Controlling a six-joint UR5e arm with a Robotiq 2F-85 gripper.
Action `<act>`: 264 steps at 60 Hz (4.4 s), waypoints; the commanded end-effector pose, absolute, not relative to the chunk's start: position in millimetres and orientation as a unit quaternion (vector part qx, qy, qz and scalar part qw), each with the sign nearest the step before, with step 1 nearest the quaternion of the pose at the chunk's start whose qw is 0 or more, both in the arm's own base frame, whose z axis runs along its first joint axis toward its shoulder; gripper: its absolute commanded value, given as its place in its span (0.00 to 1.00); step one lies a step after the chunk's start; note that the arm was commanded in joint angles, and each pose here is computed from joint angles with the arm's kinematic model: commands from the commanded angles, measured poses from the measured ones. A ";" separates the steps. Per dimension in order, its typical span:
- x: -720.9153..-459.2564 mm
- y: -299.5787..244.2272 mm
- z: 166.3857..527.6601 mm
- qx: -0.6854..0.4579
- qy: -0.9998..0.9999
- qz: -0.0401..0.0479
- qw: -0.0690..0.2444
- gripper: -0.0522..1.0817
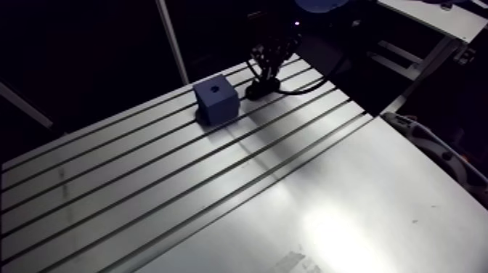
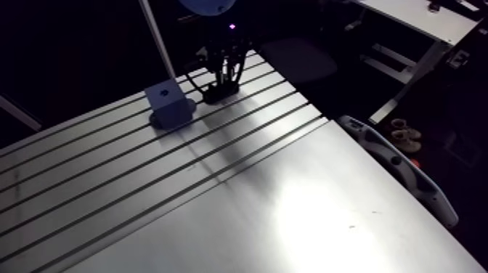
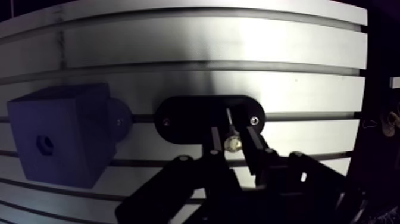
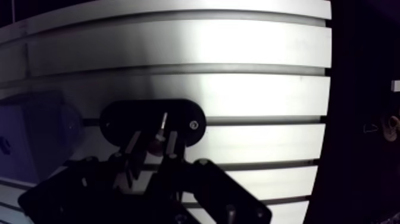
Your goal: Pick up the M10 bolt and insert it into the hex recess until seated.
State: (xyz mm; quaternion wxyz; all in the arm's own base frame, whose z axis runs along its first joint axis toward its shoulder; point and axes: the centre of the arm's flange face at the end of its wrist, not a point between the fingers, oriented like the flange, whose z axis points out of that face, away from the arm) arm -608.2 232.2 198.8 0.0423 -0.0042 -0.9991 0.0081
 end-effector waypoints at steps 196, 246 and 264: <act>-611.3 201.1 361.8 -0.049 -0.995 0.010 0.084 1.00; -650.8 119.9 425.9 0.052 -0.999 0.011 -0.001 0.97; -661.6 119.1 395.4 0.216 -0.975 0.023 -0.054 0.96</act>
